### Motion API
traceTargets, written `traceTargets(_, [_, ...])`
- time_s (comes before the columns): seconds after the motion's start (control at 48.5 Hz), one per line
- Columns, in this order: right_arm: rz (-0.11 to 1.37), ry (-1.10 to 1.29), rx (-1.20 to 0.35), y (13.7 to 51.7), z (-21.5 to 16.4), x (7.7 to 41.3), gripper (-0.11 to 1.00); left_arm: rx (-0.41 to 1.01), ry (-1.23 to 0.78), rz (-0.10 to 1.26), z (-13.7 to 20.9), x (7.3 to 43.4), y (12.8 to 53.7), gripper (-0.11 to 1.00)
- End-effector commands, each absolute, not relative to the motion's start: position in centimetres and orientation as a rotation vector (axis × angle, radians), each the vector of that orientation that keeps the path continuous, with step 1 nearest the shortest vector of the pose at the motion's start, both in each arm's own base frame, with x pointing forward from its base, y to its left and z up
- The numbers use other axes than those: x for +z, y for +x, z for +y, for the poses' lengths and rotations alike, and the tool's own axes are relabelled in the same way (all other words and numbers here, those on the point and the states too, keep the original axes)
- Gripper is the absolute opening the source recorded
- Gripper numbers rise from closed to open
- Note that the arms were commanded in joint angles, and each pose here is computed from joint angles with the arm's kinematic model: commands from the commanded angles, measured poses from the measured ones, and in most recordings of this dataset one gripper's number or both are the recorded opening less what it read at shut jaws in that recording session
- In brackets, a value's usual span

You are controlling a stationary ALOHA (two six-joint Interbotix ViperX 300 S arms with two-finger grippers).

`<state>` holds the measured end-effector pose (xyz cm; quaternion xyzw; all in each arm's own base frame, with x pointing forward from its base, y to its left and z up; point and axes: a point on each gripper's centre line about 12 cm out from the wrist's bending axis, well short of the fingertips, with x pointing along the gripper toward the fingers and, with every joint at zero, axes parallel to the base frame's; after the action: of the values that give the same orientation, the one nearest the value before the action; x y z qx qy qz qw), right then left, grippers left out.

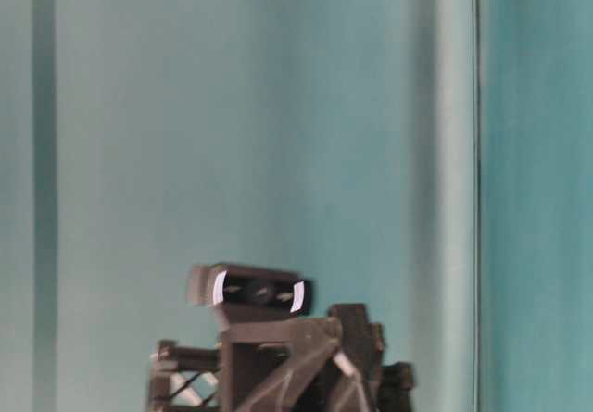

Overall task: Insert the USB using both arms.
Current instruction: 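Lift both held connectors and raise them toward each other, then align the male plug in the right gripper with the left socket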

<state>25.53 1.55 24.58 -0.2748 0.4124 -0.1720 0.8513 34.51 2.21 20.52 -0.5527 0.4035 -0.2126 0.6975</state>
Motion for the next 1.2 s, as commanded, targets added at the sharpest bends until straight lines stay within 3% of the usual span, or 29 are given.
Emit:
traceTargets(0.0, [0.829,-0.654,-0.416,25.4,2.4,25.4,0.20,-0.562,-1.250,0.878,2.8,21.0,35.6,0.29])
traceTargets(0.124, [0.865,-0.710,-0.473,25.1,3.5,24.6,0.20,-0.630,-1.242,0.876,3.5,21.1,37.1,0.29])
traceTargets(0.495, [0.887,-0.787,-0.419,27.7,6.0,22.9,0.20,-0.718,-1.223,0.876,4.3,21.1,40.4,0.29])
traceTargets(1.176, [0.874,-0.994,-0.232,31.1,8.7,23.5,0.20,-0.805,-1.224,0.963,1.2,20.0,42.5,0.29])
